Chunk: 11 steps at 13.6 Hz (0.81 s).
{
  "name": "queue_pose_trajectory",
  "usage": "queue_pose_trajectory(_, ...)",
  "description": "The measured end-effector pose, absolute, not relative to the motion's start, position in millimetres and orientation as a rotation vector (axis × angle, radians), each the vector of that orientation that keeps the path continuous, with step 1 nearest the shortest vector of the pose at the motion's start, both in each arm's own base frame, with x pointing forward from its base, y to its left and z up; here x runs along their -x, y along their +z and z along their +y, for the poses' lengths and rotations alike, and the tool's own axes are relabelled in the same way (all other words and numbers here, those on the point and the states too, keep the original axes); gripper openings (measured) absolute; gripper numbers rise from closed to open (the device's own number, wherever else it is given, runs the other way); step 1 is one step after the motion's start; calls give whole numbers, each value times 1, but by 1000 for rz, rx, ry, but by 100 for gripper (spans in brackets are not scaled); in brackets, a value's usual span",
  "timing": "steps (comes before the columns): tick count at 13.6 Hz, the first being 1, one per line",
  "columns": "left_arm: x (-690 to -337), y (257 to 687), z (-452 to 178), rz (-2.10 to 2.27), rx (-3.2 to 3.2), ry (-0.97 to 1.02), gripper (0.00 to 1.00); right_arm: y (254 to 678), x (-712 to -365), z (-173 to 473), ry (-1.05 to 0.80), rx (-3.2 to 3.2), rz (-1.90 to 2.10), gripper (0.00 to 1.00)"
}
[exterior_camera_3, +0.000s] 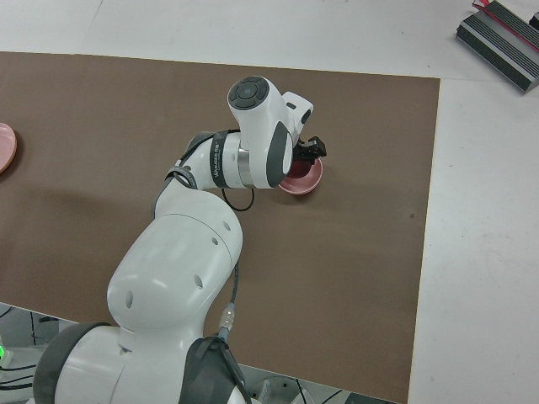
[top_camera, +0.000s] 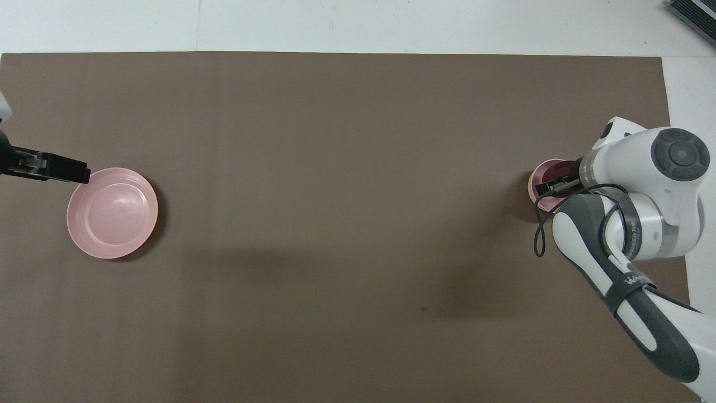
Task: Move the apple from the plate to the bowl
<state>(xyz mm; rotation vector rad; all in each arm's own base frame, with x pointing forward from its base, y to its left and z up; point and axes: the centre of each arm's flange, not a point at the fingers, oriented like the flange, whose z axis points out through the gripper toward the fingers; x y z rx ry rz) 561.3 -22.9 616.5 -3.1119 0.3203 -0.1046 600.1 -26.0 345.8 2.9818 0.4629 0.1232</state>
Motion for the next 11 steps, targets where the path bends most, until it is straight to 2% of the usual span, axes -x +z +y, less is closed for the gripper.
queue_pose_trajectory(6, -556, 624, -8, 312, 3111, -114, 100, 329, -600, -29, 82, -2990, 454, 88)
queue_pose_trajectory(11, -553, 628, -19, 89, 3133, -113, 100, 322, -601, -33, 67, -2994, 446, 88)
